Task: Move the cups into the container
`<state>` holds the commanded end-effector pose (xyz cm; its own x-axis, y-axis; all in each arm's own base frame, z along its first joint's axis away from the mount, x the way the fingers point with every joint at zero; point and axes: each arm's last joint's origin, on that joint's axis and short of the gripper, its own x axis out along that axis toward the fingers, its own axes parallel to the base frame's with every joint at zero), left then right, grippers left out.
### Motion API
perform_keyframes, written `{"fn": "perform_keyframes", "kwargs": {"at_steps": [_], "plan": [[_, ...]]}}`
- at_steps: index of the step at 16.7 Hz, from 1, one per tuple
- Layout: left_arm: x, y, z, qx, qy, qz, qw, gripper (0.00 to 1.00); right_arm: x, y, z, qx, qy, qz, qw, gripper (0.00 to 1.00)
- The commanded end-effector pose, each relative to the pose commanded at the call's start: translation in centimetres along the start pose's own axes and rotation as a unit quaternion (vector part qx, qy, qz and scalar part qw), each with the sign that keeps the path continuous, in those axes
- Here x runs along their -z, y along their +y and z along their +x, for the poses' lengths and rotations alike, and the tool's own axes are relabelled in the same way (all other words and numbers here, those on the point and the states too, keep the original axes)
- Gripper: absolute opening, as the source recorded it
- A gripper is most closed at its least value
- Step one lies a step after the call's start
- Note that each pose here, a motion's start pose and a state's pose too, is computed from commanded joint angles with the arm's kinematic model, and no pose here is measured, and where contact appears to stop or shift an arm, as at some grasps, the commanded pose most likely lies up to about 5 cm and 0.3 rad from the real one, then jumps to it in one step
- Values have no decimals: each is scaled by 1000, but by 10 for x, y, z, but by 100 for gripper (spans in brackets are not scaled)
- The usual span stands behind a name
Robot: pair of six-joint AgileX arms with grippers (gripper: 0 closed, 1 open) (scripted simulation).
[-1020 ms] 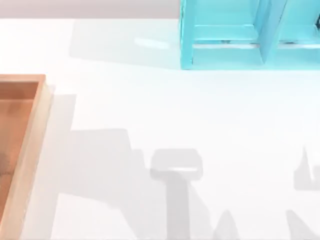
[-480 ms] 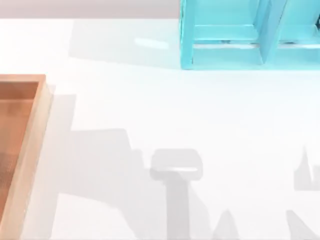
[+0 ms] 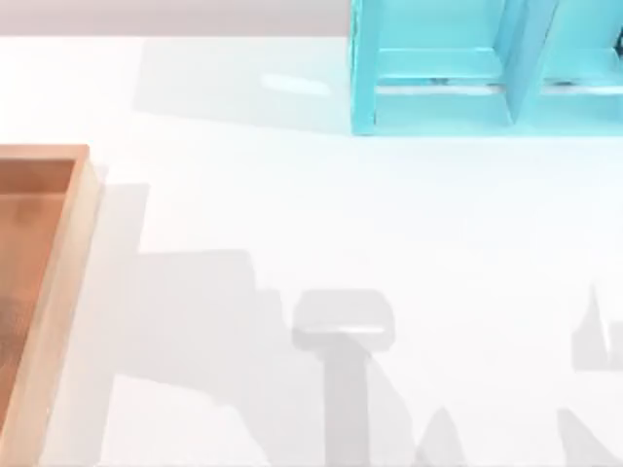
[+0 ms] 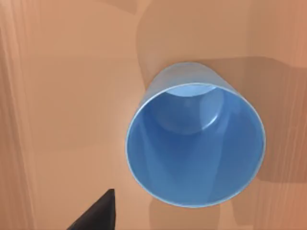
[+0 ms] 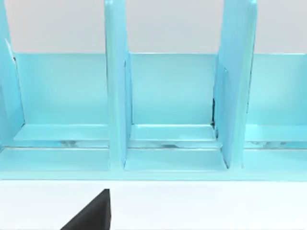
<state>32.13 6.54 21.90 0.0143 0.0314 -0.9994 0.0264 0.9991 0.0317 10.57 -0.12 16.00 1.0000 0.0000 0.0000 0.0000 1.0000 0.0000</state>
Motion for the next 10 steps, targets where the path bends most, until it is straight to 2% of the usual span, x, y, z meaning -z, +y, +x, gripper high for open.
{"fn": "perform_keyframes", "kwargs": {"at_steps": [10], "plan": [[-2, 3, -86, 0, 0, -1, 1000, 100, 0, 0, 0, 0, 0, 0, 1000, 100]]}}
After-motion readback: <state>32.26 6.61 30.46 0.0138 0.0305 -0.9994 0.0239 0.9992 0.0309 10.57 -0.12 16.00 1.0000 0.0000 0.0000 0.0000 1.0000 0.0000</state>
